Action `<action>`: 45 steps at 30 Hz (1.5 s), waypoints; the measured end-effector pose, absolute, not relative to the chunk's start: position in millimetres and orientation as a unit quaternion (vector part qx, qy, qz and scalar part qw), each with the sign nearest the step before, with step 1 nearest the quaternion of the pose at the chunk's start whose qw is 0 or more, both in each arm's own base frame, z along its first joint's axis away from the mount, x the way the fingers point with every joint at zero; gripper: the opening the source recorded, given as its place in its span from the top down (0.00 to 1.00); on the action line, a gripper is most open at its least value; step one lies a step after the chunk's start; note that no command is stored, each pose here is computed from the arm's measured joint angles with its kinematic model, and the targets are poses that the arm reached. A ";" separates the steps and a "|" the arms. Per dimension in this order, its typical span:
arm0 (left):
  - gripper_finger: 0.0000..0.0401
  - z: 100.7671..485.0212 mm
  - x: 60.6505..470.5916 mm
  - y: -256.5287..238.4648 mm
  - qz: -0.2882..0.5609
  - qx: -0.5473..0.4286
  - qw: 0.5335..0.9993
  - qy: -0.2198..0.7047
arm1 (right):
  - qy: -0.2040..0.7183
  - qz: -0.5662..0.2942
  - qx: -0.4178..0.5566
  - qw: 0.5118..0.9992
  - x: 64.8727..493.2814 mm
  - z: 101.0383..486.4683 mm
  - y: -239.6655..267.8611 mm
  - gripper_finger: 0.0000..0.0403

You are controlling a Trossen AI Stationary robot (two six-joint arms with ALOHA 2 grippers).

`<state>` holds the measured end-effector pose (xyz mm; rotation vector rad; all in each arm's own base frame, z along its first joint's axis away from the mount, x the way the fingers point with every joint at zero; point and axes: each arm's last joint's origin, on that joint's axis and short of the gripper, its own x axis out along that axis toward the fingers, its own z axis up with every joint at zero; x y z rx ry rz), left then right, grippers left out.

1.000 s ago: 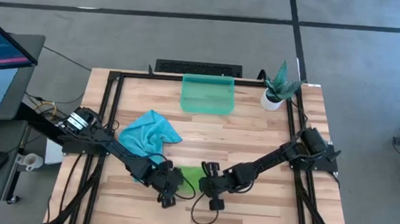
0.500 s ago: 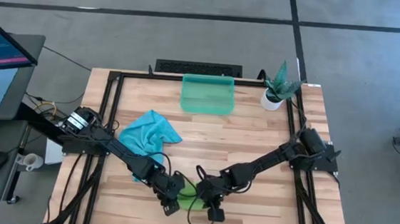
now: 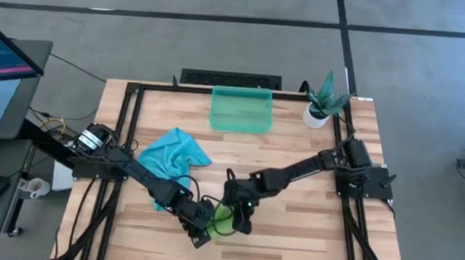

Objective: Roll microfiber towels into tight, uniform cylinder then place into a basket
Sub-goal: Roll the green microfiber cloth

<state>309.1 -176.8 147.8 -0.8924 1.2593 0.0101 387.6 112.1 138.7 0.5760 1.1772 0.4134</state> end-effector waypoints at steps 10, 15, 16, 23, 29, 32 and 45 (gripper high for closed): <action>0.93 147.7 309.8 -175.6 0.013 -0.389 0.734 0.556 | 0.532 0.144 0.293 0.781 396.5 137.4 76.1 0.93; 0.93 147.8 310.2 -175.2 0.008 -0.371 0.747 0.551 | 0.537 0.132 0.302 0.776 393.9 133.4 72.3 0.95; 0.93 147.6 310.2 -175.1 0.007 -0.367 0.749 0.551 | 0.541 0.128 0.308 0.772 392.5 131.8 73.4 0.95; 0.93 149.4 309.2 -180.5 -0.009 -0.361 0.755 0.548 | 0.583 0.176 0.338 0.718 376.3 129.8 123.1 0.94; 0.93 147.6 307.7 -181.1 -0.018 -0.354 0.753 0.554 | 0.571 0.213 0.327 0.722 371.3 133.4 151.9 0.94; 0.93 139.8 305.1 -171.7 0.011 -0.363 0.742 0.563 | 0.576 0.194 0.326 0.724 371.0 128.9 145.9 0.94; 0.93 129.4 301.6 -163.1 0.017 -0.386 0.723 0.572 | 0.606 0.203 0.385 0.666 384.4 87.0 119.2 0.95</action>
